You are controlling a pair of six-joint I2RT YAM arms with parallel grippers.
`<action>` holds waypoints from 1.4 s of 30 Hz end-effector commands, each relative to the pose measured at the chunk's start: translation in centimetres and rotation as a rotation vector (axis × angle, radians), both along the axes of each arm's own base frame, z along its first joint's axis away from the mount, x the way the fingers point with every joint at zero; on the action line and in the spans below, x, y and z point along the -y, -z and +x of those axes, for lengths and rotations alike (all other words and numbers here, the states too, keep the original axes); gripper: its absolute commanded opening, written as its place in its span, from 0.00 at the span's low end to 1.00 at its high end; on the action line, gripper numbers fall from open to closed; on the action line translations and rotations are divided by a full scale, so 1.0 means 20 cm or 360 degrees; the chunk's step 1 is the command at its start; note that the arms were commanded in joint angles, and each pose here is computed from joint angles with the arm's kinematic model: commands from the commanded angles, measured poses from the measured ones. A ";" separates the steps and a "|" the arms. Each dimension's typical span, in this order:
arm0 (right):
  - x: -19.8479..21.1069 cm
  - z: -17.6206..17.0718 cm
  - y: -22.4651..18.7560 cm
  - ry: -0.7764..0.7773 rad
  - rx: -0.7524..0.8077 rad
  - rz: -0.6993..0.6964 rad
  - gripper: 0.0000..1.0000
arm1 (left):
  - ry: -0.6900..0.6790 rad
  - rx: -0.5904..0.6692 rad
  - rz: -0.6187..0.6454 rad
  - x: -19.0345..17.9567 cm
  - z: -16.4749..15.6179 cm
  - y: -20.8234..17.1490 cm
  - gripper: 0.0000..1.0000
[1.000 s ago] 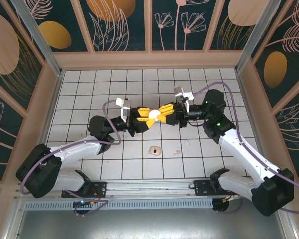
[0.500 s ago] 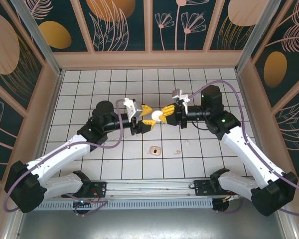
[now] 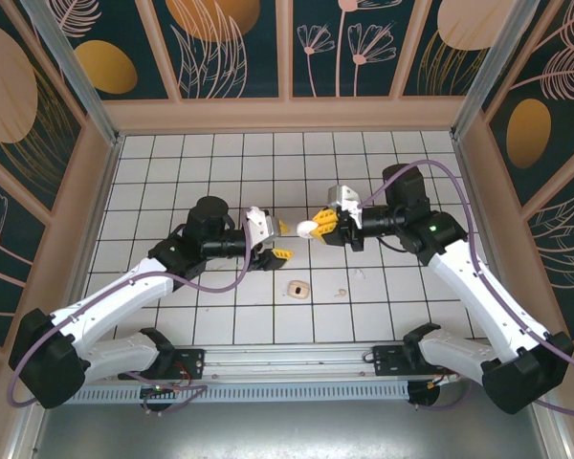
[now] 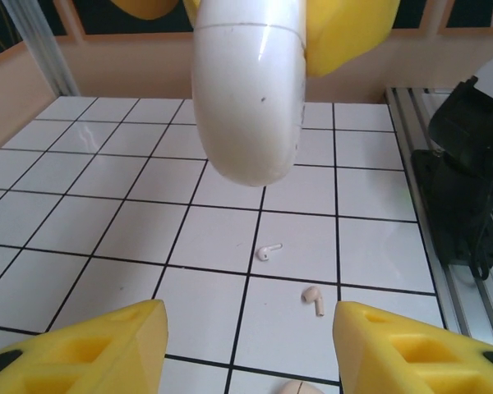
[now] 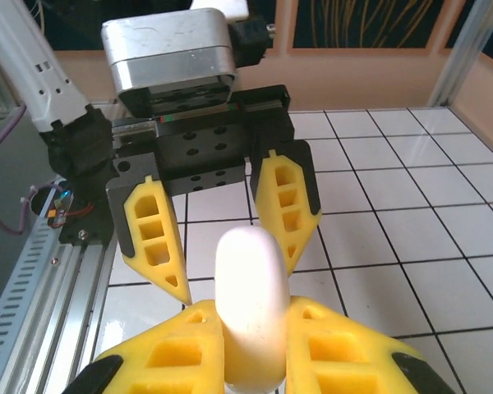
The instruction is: Insert the wireless bluetooth earbuds into the charging case
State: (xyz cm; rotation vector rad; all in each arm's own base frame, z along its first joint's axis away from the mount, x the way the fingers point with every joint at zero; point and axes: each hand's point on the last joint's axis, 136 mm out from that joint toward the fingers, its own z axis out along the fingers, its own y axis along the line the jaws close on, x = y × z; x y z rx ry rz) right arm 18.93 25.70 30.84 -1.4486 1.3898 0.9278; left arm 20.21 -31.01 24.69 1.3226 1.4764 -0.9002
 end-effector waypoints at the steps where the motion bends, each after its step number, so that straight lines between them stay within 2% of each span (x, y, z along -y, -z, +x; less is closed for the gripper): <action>1: -0.02 -0.07 0.02 -0.0159 0.0108 0.0019 0.11 | 0.0120 0.0042 -0.0025 0.02 -0.04 -0.03 0.54; 10: -0.09 -0.07 0.09 -0.0239 0.0026 -0.0015 0.11 | 0.0172 0.0056 -0.0105 0.04 -0.07 -0.09 0.54; 19: -0.13 -0.09 0.12 -0.0304 -0.0022 -0.0009 0.11 | 0.0165 0.0077 -0.0162 0.03 -0.07 -0.13 0.49; 32: -0.14 -0.06 0.12 -0.0276 -0.0022 0.0000 0.11 | 0.0124 0.0063 -0.0152 0.03 -0.05 -0.12 0.19; 37: -0.14 -0.02 0.12 -0.0188 0.0001 0.0009 0.23 | 0.0117 0.0053 -0.0131 0.03 -0.05 -0.10 0.16; 42: -0.13 0.03 0.09 -0.0075 0.0034 0.0034 0.29 | 0.0119 0.0049 -0.0135 0.03 -0.05 -0.10 0.16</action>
